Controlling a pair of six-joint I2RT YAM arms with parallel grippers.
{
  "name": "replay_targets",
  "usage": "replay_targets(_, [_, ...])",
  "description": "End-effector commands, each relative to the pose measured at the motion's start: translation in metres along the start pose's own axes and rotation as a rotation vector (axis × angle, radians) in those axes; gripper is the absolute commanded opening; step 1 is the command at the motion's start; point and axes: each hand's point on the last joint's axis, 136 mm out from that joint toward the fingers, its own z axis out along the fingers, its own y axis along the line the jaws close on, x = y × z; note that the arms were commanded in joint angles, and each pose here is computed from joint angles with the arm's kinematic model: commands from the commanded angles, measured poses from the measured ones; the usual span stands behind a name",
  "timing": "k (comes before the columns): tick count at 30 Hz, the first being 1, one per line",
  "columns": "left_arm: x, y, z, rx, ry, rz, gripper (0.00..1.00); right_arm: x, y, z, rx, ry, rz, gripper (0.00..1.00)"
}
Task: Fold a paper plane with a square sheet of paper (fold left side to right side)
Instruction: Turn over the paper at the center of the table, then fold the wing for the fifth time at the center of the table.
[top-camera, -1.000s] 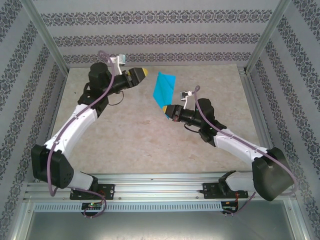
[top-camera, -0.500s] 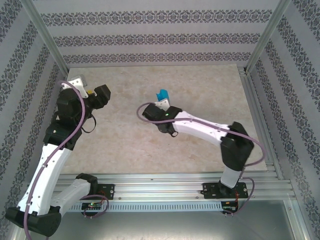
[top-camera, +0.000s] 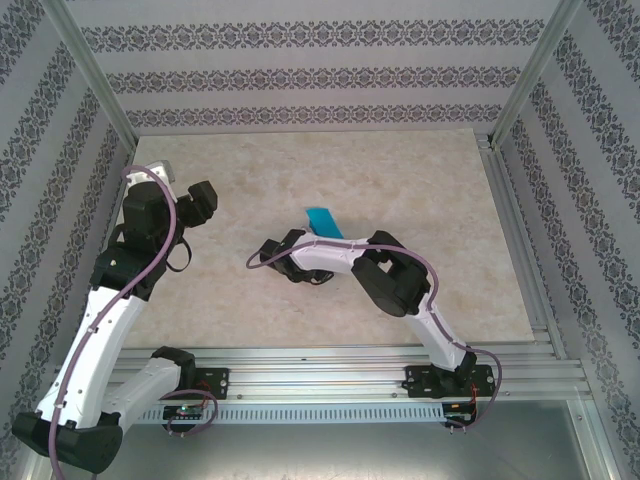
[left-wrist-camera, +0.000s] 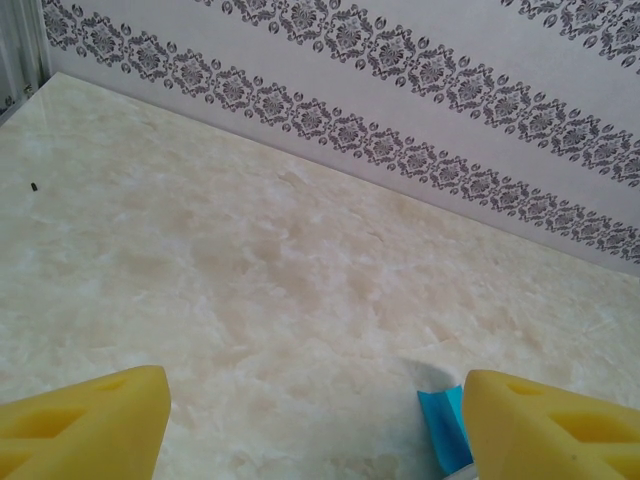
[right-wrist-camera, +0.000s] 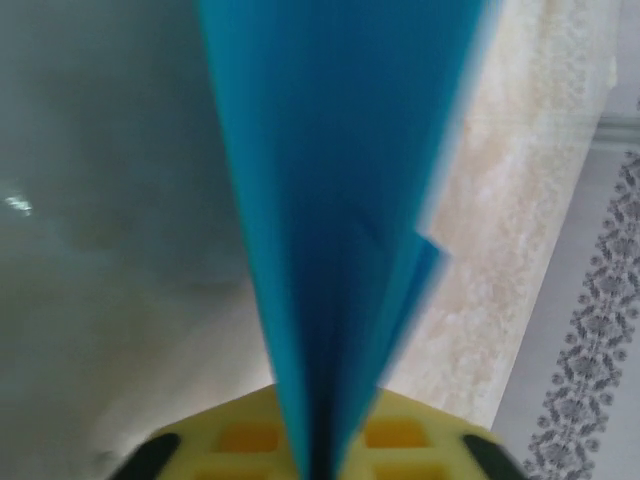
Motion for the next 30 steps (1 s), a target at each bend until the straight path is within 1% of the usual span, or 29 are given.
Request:
replay_targets(1, [0.007, 0.003, 0.005, -0.003, 0.034, 0.028, 0.78, -0.002, 0.019, -0.015, -0.096, -0.004, -0.041, 0.26])
replay_targets(2, [0.008, 0.001, 0.007, 0.005, 0.041, 0.031, 0.78, -0.004, 0.023, -0.023, -0.132, -0.018, -0.033, 0.32])
replay_targets(4, [0.012, -0.004, 0.012, 0.027, 0.071, 0.037, 0.79, -0.007, 0.025, -0.049, -0.222, -0.078, -0.01, 0.49])
replay_targets(5, [0.014, -0.007, 0.014, 0.04, 0.087, 0.04, 0.8, -0.008, 0.025, -0.061, -0.268, -0.109, 0.006, 0.54])
replay_targets(7, [0.022, -0.014, 0.022, 0.076, 0.128, 0.033, 0.82, -0.007, 0.022, -0.092, -0.406, -0.184, 0.057, 0.64])
replay_targets(10, [0.039, -0.028, 0.037, 0.165, 0.191, -0.02, 0.83, 0.0, 0.002, -0.129, -0.562, -0.296, 0.152, 0.72])
replay_targets(12, [0.056, -0.042, 0.049, 0.252, 0.246, -0.073, 0.82, 0.006, -0.02, -0.142, -0.629, -0.353, 0.234, 0.73])
replay_targets(14, [0.072, -0.057, 0.063, 0.346, 0.303, -0.126, 0.81, 0.011, -0.042, -0.147, -0.701, -0.402, 0.33, 0.74])
replay_targets(16, [0.091, -0.071, 0.078, 0.429, 0.375, -0.176, 0.8, 0.013, -0.067, -0.143, -0.775, -0.469, 0.45, 0.73])
replay_targets(18, [0.112, -0.085, 0.091, 0.492, 0.445, -0.191, 0.8, 0.013, -0.087, -0.136, -0.865, -0.537, 0.571, 0.74])
replay_targets(21, [0.148, -0.104, 0.109, 0.536, 0.543, -0.204, 0.79, 0.012, -0.114, -0.123, -1.0, -0.649, 0.744, 0.73])
replay_targets(23, [0.17, -0.112, 0.122, 0.541, 0.591, -0.202, 0.79, 0.014, -0.123, -0.112, -1.074, -0.7, 0.821, 0.73])
replay_targets(25, [0.191, -0.119, 0.135, 0.544, 0.633, -0.207, 0.79, 0.018, -0.128, -0.098, -1.126, -0.726, 0.887, 0.73])
replay_targets(30, [0.233, -0.13, 0.164, 0.545, 0.729, -0.208, 0.75, 0.03, -0.127, -0.065, -1.215, -0.709, 0.99, 0.72])
